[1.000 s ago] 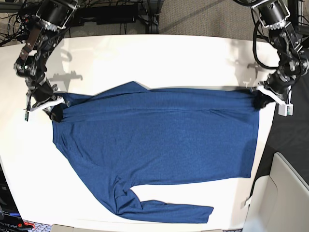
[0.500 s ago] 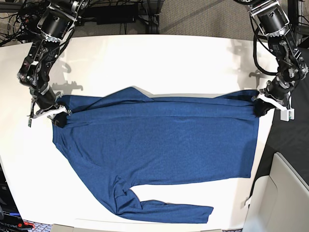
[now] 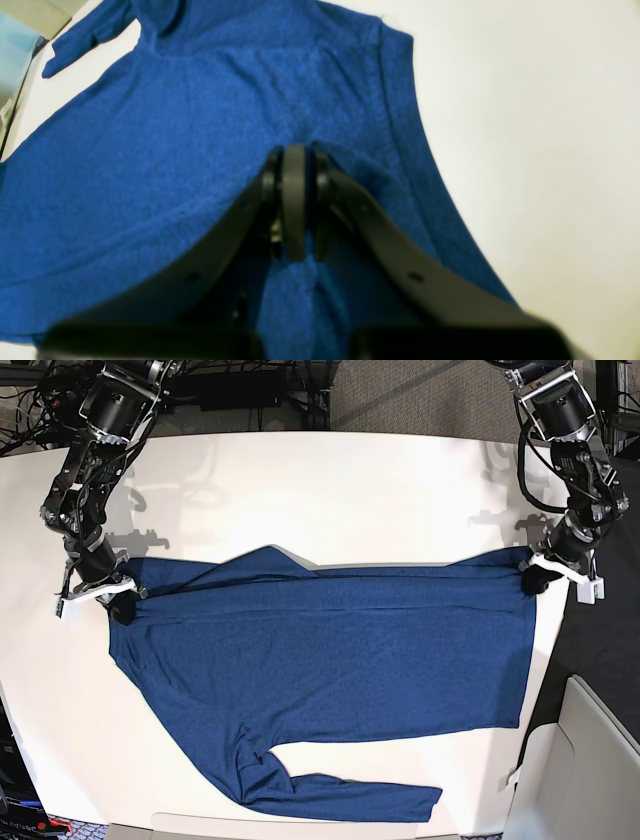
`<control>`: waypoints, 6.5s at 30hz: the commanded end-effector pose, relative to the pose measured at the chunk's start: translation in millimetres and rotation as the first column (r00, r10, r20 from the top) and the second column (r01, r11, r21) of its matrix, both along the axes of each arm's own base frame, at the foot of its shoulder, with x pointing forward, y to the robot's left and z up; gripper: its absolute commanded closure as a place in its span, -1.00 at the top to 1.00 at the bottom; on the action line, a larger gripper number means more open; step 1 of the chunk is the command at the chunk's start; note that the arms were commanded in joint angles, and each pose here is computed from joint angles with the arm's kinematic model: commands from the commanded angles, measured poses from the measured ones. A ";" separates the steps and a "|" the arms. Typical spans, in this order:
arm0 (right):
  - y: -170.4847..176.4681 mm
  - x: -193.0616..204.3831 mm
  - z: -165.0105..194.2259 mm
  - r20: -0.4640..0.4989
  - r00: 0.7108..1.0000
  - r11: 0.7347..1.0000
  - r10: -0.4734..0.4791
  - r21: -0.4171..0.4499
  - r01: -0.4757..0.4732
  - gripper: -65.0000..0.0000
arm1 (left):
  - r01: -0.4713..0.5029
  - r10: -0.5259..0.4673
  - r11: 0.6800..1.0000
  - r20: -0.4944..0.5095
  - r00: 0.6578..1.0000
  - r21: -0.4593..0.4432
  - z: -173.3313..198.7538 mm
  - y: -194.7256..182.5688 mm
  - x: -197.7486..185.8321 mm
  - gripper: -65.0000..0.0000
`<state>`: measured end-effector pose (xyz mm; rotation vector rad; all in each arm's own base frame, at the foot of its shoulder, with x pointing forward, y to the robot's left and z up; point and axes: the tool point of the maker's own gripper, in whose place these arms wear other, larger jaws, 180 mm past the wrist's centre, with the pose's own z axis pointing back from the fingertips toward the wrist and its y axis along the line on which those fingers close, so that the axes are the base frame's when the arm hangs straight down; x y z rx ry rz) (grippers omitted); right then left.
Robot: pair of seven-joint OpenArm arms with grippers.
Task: Fold the T-shirt properly
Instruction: 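Lower the held shoulders and lay the shirt flat, then pull the shirt further toward the robot with both grippers, then release the right gripper and reposition it along the shirt's shoulder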
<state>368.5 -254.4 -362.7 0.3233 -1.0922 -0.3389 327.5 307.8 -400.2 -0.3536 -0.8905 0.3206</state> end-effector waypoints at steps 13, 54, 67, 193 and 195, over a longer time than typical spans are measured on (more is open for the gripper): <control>-0.9 -19.9 -12.6 -0.084 0.996 0.999 0.036 -0.001 -0.036 -0.24 | 0.056 -0.055 0.993 -0.006 0.998 0.103 22.3 10.7 -14.3 -0.41; -10.5 -49.2 -30.3 -0.106 0.988 0.966 -0.116 0.217 0.137 -0.24 | 0.133 -0.125 0.988 -0.104 0.987 0.073 15.0 -8.6 -19.9 -0.41; -5.8 -46.4 -36.7 -0.117 0.988 0.961 -0.105 0.242 0.131 -0.93 | 0.137 -0.130 0.988 -0.091 0.987 0.072 19.9 -10.0 -12.0 -0.41; 94.9 -272.6 -52.7 -0.376 0.861 0.926 0.343 0.288 -0.243 0.35 | 0.364 -0.282 0.909 -0.345 0.895 0.203 9.4 -35.8 -124.3 -0.81; 96.9 -268.8 -52.9 -0.357 0.862 0.921 0.359 0.288 -0.265 0.49 | 0.364 -0.282 0.909 -0.345 0.895 0.203 9.4 -35.8 -124.3 -0.81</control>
